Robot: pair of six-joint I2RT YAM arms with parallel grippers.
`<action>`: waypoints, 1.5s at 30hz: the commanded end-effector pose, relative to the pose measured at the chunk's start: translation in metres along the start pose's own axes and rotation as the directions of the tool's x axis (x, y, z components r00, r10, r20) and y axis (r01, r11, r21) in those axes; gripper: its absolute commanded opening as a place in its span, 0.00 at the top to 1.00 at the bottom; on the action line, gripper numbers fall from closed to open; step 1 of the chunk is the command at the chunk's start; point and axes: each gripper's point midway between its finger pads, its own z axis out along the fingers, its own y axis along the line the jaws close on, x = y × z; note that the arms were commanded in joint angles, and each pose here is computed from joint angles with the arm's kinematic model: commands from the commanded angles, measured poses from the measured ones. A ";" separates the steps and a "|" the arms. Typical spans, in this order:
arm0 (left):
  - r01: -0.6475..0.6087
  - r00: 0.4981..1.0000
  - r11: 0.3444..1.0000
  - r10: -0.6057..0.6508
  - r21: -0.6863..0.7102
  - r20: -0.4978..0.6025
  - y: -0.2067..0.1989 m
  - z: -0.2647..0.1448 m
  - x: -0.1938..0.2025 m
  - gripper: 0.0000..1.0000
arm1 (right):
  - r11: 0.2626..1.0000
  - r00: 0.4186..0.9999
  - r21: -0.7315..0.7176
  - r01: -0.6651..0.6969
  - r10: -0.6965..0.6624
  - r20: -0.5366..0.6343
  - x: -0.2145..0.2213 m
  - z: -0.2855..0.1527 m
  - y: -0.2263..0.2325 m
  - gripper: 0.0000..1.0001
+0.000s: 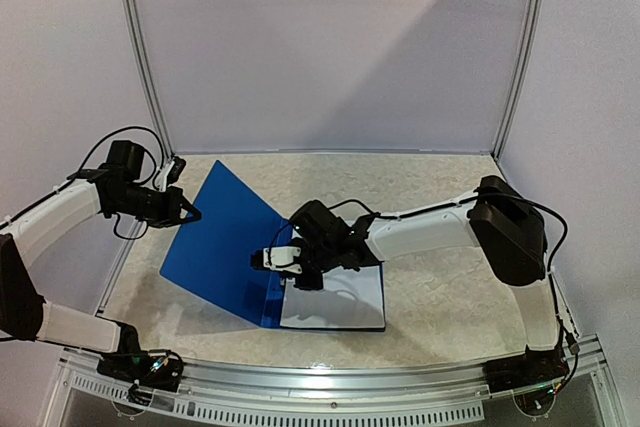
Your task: Put the files into the folder
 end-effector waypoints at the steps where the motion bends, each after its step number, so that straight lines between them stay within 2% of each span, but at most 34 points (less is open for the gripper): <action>1: -0.005 1.000 1.000 0.005 -0.010 0.009 0.006 0.001 -0.002 1.00 | 0.975 0.968 -0.207 -0.076 0.022 -0.251 0.080 0.017 0.073 1.00; 26: 0.004 1.000 1.000 -0.004 -0.016 0.003 0.009 0.003 -0.001 1.00 | 0.945 0.928 -0.320 -0.066 -0.060 -0.369 0.134 0.028 0.114 1.00; 38: 0.043 0.999 0.998 -0.042 0.047 -0.007 0.002 0.007 0.003 1.00 | 0.954 0.913 -0.301 -0.006 -0.118 -0.391 0.143 0.039 0.106 1.00; 45: 0.156 0.987 0.978 -0.148 0.138 -0.064 -0.006 0.018 0.014 1.00 | 0.978 0.940 -0.202 0.047 -0.112 -0.322 0.106 0.036 0.074 1.00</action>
